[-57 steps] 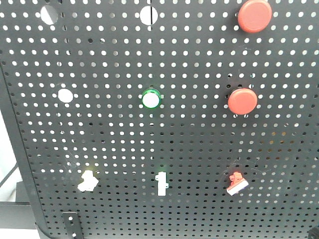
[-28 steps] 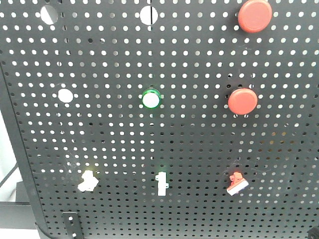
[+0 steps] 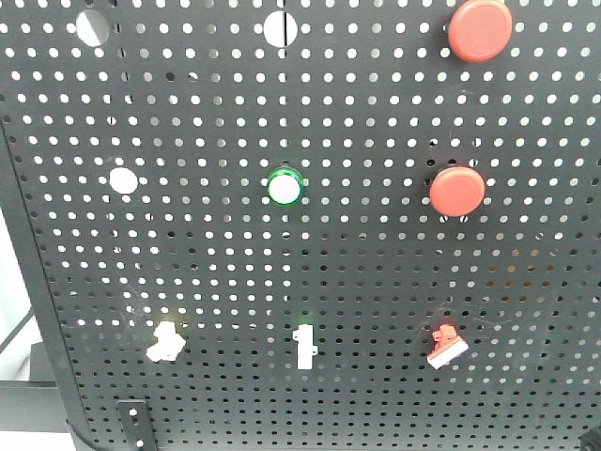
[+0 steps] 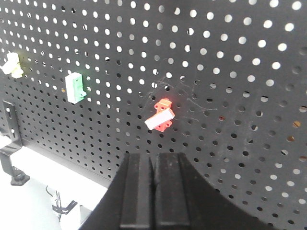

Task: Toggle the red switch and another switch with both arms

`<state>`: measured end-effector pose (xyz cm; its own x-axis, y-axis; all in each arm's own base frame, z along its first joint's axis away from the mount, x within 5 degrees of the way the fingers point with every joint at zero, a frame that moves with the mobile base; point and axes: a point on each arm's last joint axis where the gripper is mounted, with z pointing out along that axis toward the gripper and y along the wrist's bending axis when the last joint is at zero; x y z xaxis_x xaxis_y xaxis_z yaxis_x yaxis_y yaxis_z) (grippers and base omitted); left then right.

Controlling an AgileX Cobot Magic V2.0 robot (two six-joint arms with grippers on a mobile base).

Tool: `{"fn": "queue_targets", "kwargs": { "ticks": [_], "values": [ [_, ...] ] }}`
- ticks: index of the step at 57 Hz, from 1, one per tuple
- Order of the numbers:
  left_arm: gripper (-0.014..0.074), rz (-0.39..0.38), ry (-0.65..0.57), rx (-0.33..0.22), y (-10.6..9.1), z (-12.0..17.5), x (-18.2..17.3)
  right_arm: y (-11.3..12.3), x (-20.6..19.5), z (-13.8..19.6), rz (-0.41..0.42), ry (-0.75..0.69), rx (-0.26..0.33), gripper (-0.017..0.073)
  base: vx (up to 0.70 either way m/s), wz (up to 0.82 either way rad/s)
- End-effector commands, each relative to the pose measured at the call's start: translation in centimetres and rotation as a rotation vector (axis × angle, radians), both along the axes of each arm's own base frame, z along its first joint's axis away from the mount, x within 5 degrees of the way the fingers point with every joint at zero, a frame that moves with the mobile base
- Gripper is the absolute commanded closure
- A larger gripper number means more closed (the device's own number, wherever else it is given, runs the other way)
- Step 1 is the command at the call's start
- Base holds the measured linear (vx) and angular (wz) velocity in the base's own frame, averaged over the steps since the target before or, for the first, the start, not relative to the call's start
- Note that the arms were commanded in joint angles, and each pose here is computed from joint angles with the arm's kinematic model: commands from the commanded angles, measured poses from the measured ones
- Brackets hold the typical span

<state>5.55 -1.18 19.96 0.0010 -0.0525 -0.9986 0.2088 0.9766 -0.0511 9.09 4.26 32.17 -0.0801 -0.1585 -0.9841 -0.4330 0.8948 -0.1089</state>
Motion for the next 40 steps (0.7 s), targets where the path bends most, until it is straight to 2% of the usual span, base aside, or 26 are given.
{"fn": "queue_targets", "kwargs": {
  "ticks": [1, 9, 15, 19, 25, 32, 40],
  "values": [
    [0.0591, -0.001, -0.076, -0.026, 0.0, 0.2, -0.1, 0.0, 0.0, 1.6, 0.005, -0.095, 0.028, 0.0565, 0.0, 0.0],
    [0.0591, -0.001, -0.076, -0.026, 0.0, 0.2, -0.1, -0.4, -0.1, 0.0, -0.033, -0.069, 0.057, 0.0565, 0.0, 0.0],
    [0.0591, -0.001, -0.076, -0.027, 0.0, 0.2, -0.1, -1.8, -0.5, -2.7, -0.158, -0.1, 0.141, 0.0565, 0.0, 0.0],
    [0.0591, -0.001, -0.076, -0.027, 0.0, 0.2, -0.1, -2.7, -1.0, -4.7, -0.248, -0.134, 0.171, 0.0565, 0.0, 0.0],
    [0.0591, -0.001, -0.076, -0.027, 0.0, 0.2, -0.1, -3.5, -2.1, -7.5, -0.33, -0.181, 0.196, 0.0565, 0.0, 0.0],
    [0.0591, -0.001, -0.076, -0.027, 0.0, 0.2, -0.1, -3.8, -3.0, -11.0, -0.354, -0.201, 0.203, 0.0565, 0.0, 0.0],
    [0.0591, -0.001, -0.075, -0.026, 0.0, 0.2, -0.1, -3.8, -3.4, -12.0, -0.361, -0.164, 0.193, 0.0565, 0.0, 0.0]
  ]
}}
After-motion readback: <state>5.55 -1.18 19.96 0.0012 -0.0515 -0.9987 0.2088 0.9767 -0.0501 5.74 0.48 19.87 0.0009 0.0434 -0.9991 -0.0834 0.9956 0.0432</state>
